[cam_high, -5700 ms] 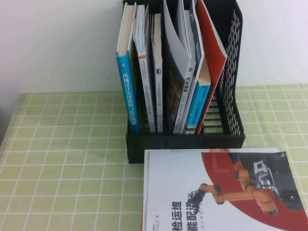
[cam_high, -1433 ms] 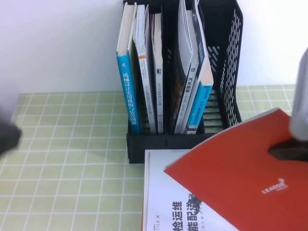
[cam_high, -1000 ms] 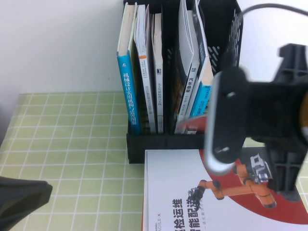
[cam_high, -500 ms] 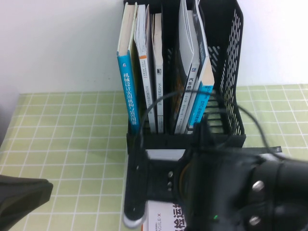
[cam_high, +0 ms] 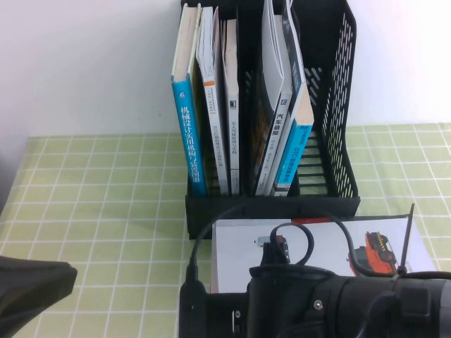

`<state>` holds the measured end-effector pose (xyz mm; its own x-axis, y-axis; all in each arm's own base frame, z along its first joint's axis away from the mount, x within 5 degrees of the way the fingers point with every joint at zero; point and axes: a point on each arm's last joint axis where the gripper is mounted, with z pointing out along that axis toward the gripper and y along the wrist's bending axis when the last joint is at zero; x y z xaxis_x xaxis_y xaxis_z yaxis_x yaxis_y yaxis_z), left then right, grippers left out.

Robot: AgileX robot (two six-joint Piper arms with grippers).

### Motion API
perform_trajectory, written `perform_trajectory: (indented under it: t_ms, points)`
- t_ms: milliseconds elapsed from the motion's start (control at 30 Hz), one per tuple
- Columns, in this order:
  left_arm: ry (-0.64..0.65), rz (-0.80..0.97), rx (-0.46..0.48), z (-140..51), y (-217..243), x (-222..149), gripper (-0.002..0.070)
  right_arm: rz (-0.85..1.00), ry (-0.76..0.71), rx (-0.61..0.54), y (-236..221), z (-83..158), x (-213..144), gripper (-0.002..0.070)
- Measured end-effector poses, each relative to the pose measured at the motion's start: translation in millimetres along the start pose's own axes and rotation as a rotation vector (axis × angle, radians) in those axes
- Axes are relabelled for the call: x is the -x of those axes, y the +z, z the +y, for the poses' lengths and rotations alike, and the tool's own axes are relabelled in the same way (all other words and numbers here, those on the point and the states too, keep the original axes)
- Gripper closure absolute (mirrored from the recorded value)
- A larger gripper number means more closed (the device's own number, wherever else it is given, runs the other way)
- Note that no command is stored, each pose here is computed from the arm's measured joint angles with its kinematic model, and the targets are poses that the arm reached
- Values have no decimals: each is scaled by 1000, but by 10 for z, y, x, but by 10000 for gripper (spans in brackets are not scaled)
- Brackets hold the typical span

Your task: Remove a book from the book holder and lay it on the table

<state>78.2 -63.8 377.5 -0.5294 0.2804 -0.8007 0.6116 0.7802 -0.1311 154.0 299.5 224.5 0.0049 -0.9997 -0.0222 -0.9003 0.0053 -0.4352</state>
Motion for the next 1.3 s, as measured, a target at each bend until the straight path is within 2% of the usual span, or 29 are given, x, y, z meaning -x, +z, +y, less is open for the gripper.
perform_trajectory:
  t_ms: [100,167,333,400,500,600,667,767,867,1033,1200,1300]
  points:
    - [0,0,0,0,0,0,678,31,-23,30,6,29,-25,228]
    - [1,0,0,0,0,0,678,43,-91,93,-6,83,-44,139]
    - [1,2,-1,-1,0,-2,678,-82,-187,374,-273,285,-67,84]
    - [1,10,-2,-2,0,-9,678,-134,-203,427,-435,292,-82,88]
    - [2,28,-5,-6,-7,-29,678,-191,-205,424,-744,197,-142,158]
    - [-6,11,-26,-36,-54,-50,678,-247,-188,366,-1080,51,-230,344]
    - [-7,-18,-46,-68,-113,-69,678,-286,-173,327,-1272,-17,-322,518]
    - [-13,-79,-64,-98,-176,-119,678,-329,-132,299,-1481,-57,-469,627]
    - [-25,-121,-73,-101,-164,-244,678,-379,-86,281,-1670,-75,-622,661]
    - [-49,-231,-94,-103,-121,-506,678,-475,-33,251,-1906,-47,-914,672]
    - [-48,-338,-123,-114,-94,-807,678,-615,46,230,-1926,130,-1259,673]
    - [-23,-367,-121,-108,-66,-993,678,-636,124,232,-1741,291,-1445,673]
